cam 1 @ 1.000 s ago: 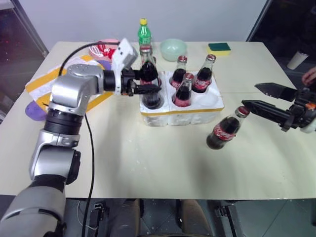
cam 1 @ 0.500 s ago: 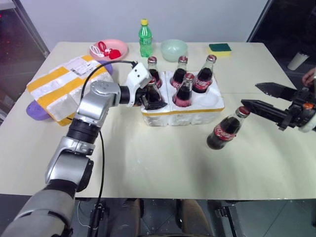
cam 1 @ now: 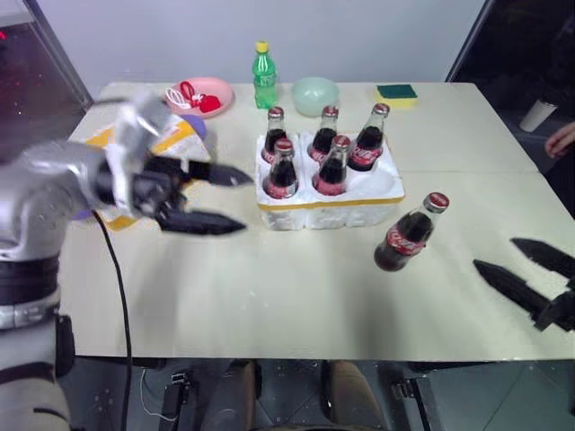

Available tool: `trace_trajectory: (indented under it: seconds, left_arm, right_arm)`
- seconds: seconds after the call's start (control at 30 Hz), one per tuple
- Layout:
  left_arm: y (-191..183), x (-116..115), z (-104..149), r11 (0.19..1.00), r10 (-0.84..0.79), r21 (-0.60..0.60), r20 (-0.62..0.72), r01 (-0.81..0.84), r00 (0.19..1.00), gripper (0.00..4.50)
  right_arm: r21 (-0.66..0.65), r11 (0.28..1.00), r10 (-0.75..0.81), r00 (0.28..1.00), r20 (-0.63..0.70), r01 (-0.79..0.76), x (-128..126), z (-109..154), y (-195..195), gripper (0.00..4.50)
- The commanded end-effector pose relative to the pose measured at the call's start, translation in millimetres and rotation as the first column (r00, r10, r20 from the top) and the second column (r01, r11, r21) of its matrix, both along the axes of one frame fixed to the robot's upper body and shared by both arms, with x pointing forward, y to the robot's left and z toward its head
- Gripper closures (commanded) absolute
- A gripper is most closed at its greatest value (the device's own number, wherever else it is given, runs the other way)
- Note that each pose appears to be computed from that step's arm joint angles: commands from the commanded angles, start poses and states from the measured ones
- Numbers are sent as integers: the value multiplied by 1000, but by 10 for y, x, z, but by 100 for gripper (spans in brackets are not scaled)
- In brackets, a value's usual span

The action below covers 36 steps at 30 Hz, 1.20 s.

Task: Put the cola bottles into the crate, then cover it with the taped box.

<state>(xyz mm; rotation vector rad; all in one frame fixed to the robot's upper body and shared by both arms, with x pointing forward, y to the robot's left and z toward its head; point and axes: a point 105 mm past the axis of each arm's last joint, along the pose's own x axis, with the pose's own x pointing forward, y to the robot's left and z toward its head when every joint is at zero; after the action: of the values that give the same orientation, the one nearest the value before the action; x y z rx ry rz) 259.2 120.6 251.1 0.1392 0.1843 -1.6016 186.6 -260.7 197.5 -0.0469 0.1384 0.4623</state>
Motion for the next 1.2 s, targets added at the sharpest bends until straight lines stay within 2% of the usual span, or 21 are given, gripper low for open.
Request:
trace_trajectory:
  seconds: [0.03, 0.13, 0.27, 0.6, 0.73, 0.8, 0.9, 1.03, 1.1, 1.2]
  left_arm:
    - [-200, 105, -136, 999, 34, 36, 96, -37, 995, 3]
    - [-361, 196, -202, 998, 56, 10, 122, -57, 991, 3]
    - [-455, 212, -171, 999, 47, -26, 132, -44, 990, 3]
    - [-455, 253, -112, 998, 53, -30, 161, -48, 986, 3]
    - [-465, 285, -127, 997, 70, -32, 170, -65, 983, 3]
    - [-468, 287, -121, 997, 76, -38, 174, -70, 982, 0]
    - [-455, 300, -78, 995, 91, -50, 181, -83, 979, 0]
    - [-409, 332, -70, 992, 122, -53, 185, -114, 975, 0]
    - [-393, 343, -70, 990, 135, -56, 189, -127, 973, 0]
    - [-388, 351, -56, 988, 147, -67, 190, -136, 971, 0]
  right_arm:
    - [13, 1000, 11, 999, 33, -11, 77, -69, 220, 0]
    - [30, 999, -12, 1000, 11, 11, 200, -233, 288, 0]
    - [60, 998, -26, 1000, -1, 26, 361, -347, 324, 0]
    - [130, 986, 108, 994, 2, -108, 656, -420, 546, 0]
    - [113, 989, 97, 995, -11, -95, 844, -470, 542, 0]
    - [104, 993, 56, 998, -19, -54, 931, -491, 489, 56]
    - [124, 984, 119, 992, 53, -125, 860, -269, 544, 169]
    - [154, 950, 247, 957, 154, -270, 663, 153, 648, 171]
    - [185, 911, 326, 919, 222, -368, 591, 487, 693, 171]
    - [183, 907, 313, 900, 304, -378, 732, 905, 653, 171]
